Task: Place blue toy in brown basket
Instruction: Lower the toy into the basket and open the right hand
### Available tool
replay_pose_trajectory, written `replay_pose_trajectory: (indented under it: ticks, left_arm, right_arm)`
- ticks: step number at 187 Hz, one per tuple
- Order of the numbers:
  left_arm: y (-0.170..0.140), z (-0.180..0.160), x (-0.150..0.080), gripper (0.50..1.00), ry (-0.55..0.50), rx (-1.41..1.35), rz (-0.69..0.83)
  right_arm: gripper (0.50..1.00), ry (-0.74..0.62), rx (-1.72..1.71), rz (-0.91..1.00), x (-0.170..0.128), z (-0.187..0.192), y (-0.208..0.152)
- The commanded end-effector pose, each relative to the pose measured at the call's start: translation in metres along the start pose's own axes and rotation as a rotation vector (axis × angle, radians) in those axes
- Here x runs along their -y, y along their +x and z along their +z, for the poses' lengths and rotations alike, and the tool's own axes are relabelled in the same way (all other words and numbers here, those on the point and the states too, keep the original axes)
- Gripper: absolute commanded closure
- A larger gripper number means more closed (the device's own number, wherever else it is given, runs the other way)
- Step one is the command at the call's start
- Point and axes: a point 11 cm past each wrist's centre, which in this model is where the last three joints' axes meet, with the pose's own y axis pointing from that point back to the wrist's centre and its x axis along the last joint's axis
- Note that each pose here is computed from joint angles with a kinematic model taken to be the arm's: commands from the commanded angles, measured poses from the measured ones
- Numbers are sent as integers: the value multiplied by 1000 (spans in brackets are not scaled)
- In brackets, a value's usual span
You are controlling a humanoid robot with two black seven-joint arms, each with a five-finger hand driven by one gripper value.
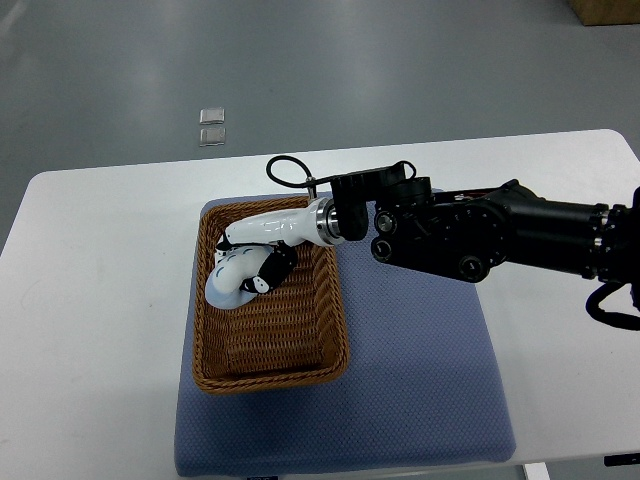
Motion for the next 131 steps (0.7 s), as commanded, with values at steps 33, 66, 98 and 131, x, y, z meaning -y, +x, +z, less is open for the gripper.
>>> replay_pose_trajectory:
  ticks: [33, 66, 98, 131]
  left_arm:
    - [0, 0, 0, 500, 0, -1, 1]
    - [0, 0, 0, 500, 0, -1, 1]
    - [1, 0, 0, 500, 2, 0, 3]
    - [2, 0, 0, 500, 0, 0, 6]
  right_arm:
    - [1000, -40, 29, -7, 3, 19, -17]
    - [736, -45, 41, -13, 4, 24, -27]
    - [583, -38, 39, -2, 3, 21, -20]
    - [583, 9, 58, 79, -6, 2, 29]
